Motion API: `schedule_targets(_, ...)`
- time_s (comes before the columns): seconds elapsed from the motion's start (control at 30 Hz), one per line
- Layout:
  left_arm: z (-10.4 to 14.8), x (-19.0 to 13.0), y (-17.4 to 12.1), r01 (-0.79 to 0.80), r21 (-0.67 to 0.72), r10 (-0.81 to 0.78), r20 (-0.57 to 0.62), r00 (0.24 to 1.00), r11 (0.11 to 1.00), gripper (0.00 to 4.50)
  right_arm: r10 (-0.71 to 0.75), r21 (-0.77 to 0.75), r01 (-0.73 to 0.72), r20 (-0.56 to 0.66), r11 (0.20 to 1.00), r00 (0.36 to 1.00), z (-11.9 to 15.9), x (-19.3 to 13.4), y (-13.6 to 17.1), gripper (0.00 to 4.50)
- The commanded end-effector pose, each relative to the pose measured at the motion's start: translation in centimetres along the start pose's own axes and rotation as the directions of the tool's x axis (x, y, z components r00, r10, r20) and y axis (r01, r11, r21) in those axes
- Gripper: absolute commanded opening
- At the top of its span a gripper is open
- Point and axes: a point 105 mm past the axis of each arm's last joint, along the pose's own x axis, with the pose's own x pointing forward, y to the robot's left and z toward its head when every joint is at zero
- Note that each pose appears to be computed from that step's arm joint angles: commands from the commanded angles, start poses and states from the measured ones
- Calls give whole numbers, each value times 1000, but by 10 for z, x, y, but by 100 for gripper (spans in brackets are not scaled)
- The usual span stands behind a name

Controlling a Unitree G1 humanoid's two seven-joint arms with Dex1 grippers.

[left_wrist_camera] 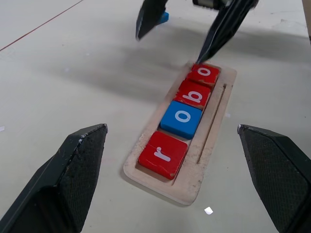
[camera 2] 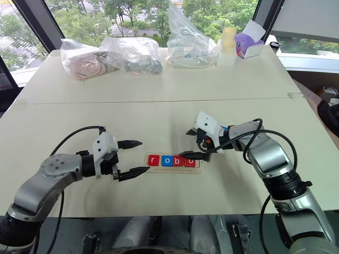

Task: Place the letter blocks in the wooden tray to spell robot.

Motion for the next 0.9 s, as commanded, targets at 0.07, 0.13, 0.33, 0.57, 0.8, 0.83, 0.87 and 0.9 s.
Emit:
schedule_targets(0.07,10,2,-6,23,28,-24,29,999,999,450,-44,-29,44,4,999,999,7,-21,-2,449)
schedule_targets(0.13,10,2,-6,26,27,-27,30,999,999,450,-76,-35,74,-42,997,996,-5,-29,-6,449)
schedule_targets(0.33,11,2,-5,38,30,-39,29,999,999,450,-104,-45,100,-105,994,989,-26,-31,-6,449)
schedule_targets(0.57,12,2,-4,44,36,-45,27,999,998,450,-107,-54,101,-125,993,986,-40,-21,-1,449)
schedule_targets(0.8,12,1,-4,44,38,-45,24,999,998,450,-130,-64,122,-141,990,981,-49,-19,-6,449)
schedule_targets(0.83,12,1,-4,44,38,-45,23,999,998,450,-133,-64,125,-141,990,981,-49,-19,-7,449)
schedule_targets(0.87,12,1,-4,44,38,-45,24,999,998,450,-135,-64,127,-141,990,981,-49,-20,-8,449)
schedule_targets(0.9,12,1,-4,44,37,-45,24,999,998,450,-136,-63,128,-141,990,981,-49,-19,-8,449)
